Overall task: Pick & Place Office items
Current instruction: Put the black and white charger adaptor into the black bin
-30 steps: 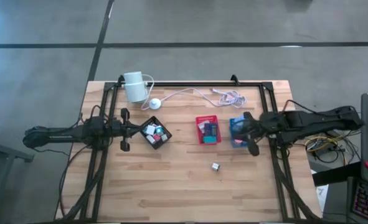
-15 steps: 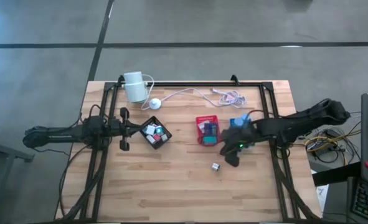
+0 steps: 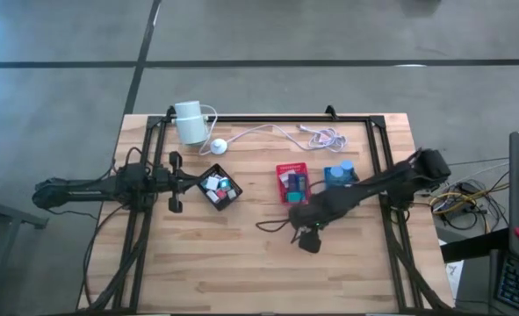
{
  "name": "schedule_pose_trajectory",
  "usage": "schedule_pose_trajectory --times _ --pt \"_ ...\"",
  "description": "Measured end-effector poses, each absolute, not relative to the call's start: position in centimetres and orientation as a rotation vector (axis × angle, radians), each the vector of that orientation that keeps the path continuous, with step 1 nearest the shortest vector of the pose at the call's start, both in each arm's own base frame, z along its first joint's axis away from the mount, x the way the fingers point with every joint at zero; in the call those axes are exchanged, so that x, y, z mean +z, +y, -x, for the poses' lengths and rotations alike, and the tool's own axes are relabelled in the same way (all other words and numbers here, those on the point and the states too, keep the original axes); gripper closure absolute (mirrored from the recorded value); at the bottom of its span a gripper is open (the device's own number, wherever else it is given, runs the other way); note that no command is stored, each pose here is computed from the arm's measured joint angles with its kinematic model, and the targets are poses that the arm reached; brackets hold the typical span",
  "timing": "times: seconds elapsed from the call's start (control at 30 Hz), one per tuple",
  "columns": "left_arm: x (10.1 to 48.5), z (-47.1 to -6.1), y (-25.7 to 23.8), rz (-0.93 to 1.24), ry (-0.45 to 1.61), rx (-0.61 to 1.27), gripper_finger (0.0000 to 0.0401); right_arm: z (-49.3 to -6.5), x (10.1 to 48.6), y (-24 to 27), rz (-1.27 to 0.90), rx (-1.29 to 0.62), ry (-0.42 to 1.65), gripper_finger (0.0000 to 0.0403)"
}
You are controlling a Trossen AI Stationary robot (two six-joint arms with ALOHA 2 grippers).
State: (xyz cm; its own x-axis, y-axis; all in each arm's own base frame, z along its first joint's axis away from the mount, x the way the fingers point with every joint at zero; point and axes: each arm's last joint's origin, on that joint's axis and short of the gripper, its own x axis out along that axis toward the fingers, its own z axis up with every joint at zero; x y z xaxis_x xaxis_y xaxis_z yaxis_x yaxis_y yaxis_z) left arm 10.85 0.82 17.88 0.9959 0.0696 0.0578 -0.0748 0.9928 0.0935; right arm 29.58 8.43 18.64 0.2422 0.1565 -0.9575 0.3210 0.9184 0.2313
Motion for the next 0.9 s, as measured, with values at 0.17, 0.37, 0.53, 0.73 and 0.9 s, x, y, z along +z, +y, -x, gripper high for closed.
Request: schedule_pose_trajectory --times 0.17,0.37,0.53,0.73,0.9 --pt "17.9 -10.9 0.8 -0.101 -0.055 0.073 0.0394 -30.6 16.7 8.7 -0.343 -0.144 1.458 0.0094" --pt "17.9 -10.9 0.8 -0.094 -0.054 0.072 0.0394 -31.3 15.2 8.8 -0.302 -0.146 1.486 0.0066" --pt "17.9 -10.9 0.8 -0.073 -0.052 0.072 0.0394 -31.1 14.3 8.7 -0.26 -0.143 1.507 0.0065" --pt "17.8 -10.9 0.8 -0.065 -0.05 0.069 0.0394 -30.8 13.8 8.5 -0.174 -0.121 1.505 0.0085" --pt "17.8 -10.9 0.8 -0.065 -0.047 0.068 0.0394 -30.7 14.1 8.5 -0.148 -0.106 1.489 0.0124"
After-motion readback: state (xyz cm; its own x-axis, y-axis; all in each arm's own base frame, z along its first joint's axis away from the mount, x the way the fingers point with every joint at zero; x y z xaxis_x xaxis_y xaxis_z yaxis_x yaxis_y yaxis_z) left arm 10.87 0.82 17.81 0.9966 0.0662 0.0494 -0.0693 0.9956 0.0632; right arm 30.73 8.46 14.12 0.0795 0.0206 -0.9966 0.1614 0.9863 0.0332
